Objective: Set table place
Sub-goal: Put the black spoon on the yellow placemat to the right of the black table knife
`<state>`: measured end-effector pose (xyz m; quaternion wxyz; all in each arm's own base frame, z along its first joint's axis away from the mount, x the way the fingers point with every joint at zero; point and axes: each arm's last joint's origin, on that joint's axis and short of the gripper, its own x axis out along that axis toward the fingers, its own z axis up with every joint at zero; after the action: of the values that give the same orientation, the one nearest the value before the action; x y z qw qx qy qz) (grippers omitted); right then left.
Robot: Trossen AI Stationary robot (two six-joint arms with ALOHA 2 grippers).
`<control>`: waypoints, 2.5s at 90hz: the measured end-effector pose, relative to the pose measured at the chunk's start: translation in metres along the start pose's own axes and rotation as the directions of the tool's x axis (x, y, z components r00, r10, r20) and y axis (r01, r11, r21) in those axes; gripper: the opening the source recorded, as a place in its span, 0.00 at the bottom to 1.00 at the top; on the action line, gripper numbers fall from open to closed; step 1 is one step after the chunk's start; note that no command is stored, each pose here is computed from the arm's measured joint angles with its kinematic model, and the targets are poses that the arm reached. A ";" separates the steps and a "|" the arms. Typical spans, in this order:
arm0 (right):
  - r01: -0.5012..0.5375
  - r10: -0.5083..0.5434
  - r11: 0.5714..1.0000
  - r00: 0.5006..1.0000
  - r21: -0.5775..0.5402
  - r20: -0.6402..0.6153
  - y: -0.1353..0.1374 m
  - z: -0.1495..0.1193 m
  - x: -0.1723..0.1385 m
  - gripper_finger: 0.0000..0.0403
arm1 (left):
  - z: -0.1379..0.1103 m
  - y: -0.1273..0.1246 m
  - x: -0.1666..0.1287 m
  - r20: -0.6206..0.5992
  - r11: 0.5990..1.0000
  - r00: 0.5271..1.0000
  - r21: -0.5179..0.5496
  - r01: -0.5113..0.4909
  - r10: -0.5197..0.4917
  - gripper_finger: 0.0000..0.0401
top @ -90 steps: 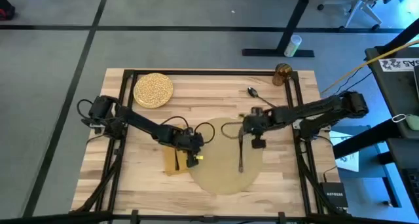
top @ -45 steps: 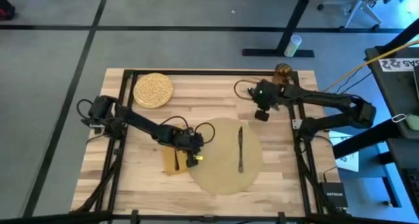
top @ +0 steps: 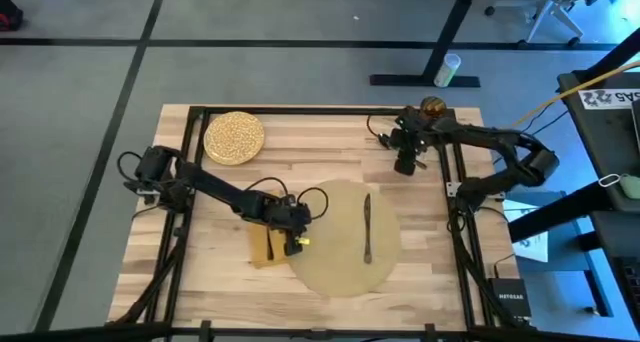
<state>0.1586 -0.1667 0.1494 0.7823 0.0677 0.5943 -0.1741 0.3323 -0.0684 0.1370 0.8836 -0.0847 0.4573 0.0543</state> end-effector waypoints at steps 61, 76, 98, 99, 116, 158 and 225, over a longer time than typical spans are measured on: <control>-0.051 0.051 0.998 0.999 0.046 -0.014 -0.014 -0.004 0.021 0.01 | 0.000 0.000 0.000 -0.001 1.000 1.000 0.012 -0.001 0.001 0.00; -0.101 0.101 0.992 0.995 0.077 0.007 -0.011 -0.005 0.015 0.00 | 0.000 0.000 0.000 0.000 1.000 1.000 0.012 -0.001 0.001 0.00; -0.131 0.131 0.975 0.991 0.178 0.013 -0.002 -0.016 -0.019 0.00 | 0.000 0.001 0.000 0.011 1.000 1.000 0.018 -0.024 0.024 0.00; -0.131 0.131 0.973 0.991 0.188 0.013 -0.001 -0.016 -0.021 0.00 | 0.000 0.001 0.000 0.011 1.000 1.000 0.018 -0.024 0.024 0.00; -0.133 0.142 0.930 0.990 0.343 0.001 0.014 -0.036 -0.059 0.00 | 0.000 0.000 0.000 0.012 1.000 1.000 0.019 -0.024 0.023 0.00; -0.219 0.179 0.773 0.976 0.596 0.126 0.088 -0.044 -0.106 0.00 | 0.009 0.010 0.001 0.061 0.999 0.998 0.034 -0.033 0.030 0.00; -0.110 0.255 0.527 0.967 0.843 -0.033 0.229 -0.037 -0.066 0.00 | 0.017 0.006 0.000 0.150 0.990 0.989 0.139 -0.015 -0.006 0.00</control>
<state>0.1904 0.0705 0.1782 0.6220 0.5058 0.4870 -0.3466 0.3452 -0.0593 0.1461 0.9191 -0.0171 0.3925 0.0304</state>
